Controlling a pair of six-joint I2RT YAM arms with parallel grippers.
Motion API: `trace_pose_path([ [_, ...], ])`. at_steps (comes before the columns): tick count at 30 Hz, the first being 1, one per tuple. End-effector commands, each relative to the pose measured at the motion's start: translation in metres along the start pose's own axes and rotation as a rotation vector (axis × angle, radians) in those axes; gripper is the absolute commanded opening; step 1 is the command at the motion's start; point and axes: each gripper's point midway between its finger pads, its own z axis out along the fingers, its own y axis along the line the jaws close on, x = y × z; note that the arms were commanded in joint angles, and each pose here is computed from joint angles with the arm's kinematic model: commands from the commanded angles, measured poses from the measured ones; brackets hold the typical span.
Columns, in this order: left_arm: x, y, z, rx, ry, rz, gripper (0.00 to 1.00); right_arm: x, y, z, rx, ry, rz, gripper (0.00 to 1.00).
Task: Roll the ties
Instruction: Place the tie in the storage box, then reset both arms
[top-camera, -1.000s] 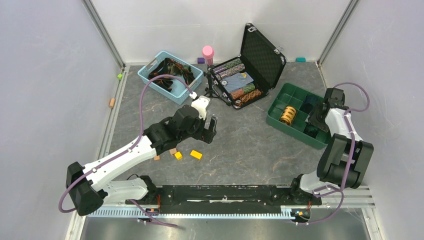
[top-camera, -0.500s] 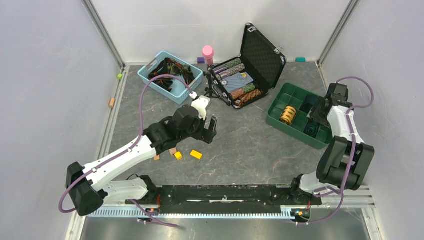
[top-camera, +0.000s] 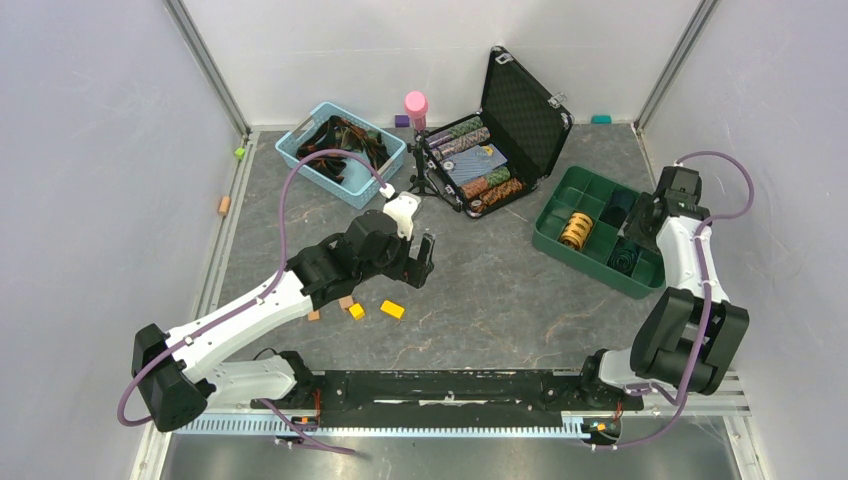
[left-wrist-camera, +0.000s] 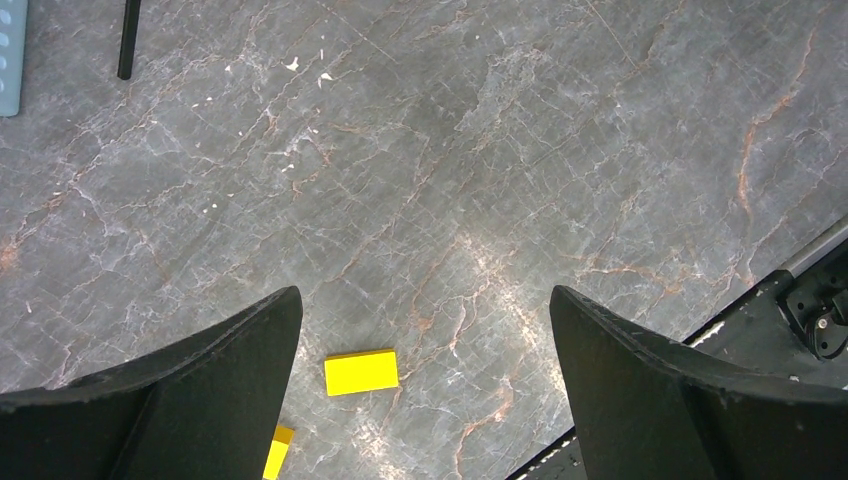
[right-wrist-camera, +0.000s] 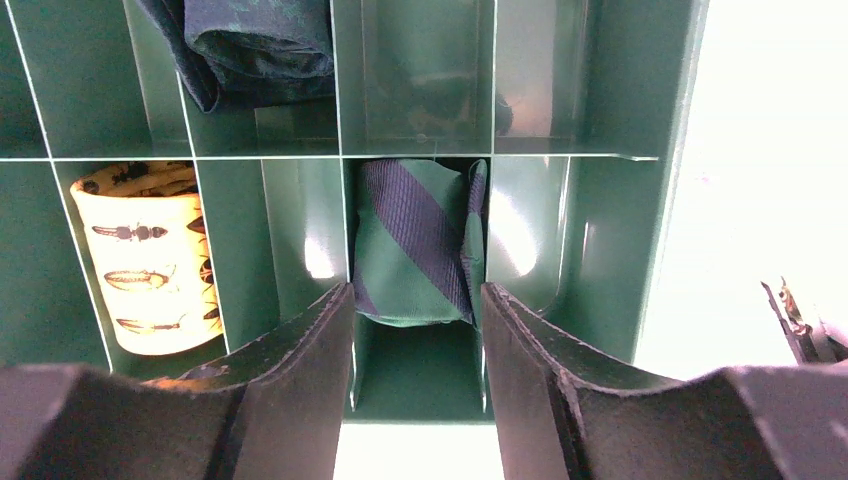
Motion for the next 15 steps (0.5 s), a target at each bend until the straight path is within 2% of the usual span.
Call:
trace_pose_path([
  [1,-0.015,-0.003,-0.006,0.028,-0.046,0.027,1.0,-0.018,0.0,-0.017,-0.009,-0.068,-0.008,0.54],
  [9,-0.014,-0.004,-0.005,0.032,-0.043,0.028,1.0,-0.003,0.0,-0.005,-0.012,-0.027,-0.025,0.38],
  [15,-0.014,-0.004,-0.005,0.034,-0.039,0.028,1.0,0.013,0.002,0.0,-0.014,0.007,-0.043,0.33],
])
